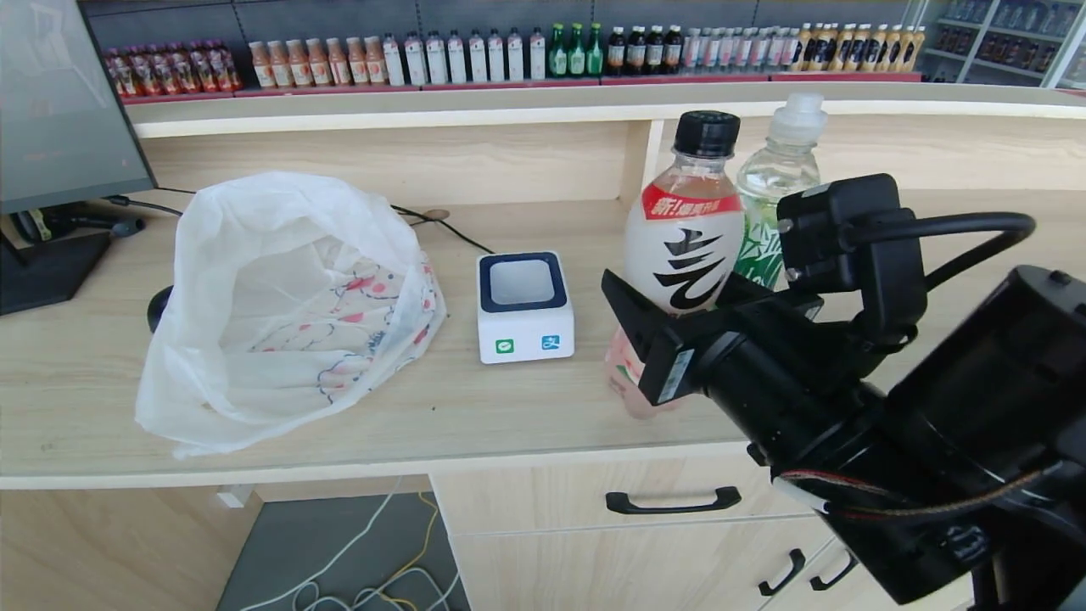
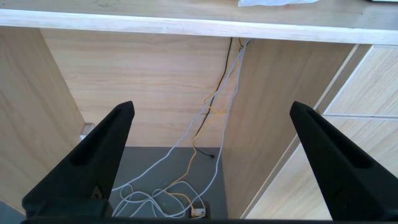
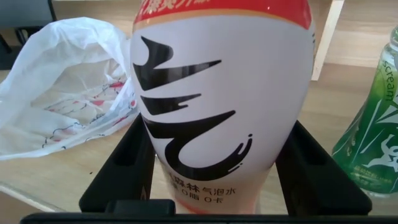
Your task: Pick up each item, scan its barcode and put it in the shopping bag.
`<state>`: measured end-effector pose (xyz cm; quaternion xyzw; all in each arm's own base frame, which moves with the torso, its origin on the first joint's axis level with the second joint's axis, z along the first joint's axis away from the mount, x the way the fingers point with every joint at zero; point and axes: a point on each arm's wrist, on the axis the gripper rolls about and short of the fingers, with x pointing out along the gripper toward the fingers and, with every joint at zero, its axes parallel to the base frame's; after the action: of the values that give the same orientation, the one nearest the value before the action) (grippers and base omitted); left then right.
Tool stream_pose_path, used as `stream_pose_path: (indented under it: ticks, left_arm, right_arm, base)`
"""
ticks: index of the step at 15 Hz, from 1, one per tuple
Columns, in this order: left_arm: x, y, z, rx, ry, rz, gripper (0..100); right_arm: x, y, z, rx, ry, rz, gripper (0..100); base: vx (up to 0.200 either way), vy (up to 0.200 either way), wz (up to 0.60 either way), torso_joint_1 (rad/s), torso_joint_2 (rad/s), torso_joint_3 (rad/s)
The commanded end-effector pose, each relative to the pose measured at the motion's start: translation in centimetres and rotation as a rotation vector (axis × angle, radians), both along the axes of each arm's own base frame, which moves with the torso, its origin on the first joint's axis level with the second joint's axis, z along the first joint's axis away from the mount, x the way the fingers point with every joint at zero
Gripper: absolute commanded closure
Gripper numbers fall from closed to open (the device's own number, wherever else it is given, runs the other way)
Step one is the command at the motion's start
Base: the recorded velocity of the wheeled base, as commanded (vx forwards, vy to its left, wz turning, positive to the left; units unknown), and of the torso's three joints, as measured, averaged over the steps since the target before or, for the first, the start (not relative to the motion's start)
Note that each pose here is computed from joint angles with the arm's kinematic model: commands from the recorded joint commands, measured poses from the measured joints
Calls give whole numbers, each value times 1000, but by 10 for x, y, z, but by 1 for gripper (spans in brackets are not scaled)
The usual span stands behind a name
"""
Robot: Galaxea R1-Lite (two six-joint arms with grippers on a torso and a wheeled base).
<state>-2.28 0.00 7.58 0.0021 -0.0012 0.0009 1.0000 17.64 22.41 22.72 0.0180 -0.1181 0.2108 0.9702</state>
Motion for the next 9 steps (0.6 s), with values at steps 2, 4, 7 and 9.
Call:
stream_pose_path:
  ticks: [2, 4, 7, 9]
  left_arm:
    - [0, 0, 0, 0, -1, 1, 0]
    - [0, 0, 0, 0, -1, 0, 0]
    - [0, 0, 0, 0, -1, 1, 0]
    - [0, 0, 0, 0, -1, 1, 0]
  right_arm:
    - [-22, -13, -6, -12, 21, 48, 100]
    - [-29, -23, -10, -24, 31, 55, 100]
    - [-41, -39, -16, -43, 40, 73, 100]
    - [-48, -49, -20, -51, 44, 79, 100]
  base:
    - [0, 0, 0, 0, 0, 0]
    - [0, 0, 0, 0, 0, 0]
    - [0, 0, 0, 0, 0, 0]
    - [0, 0, 0, 0, 0, 0]
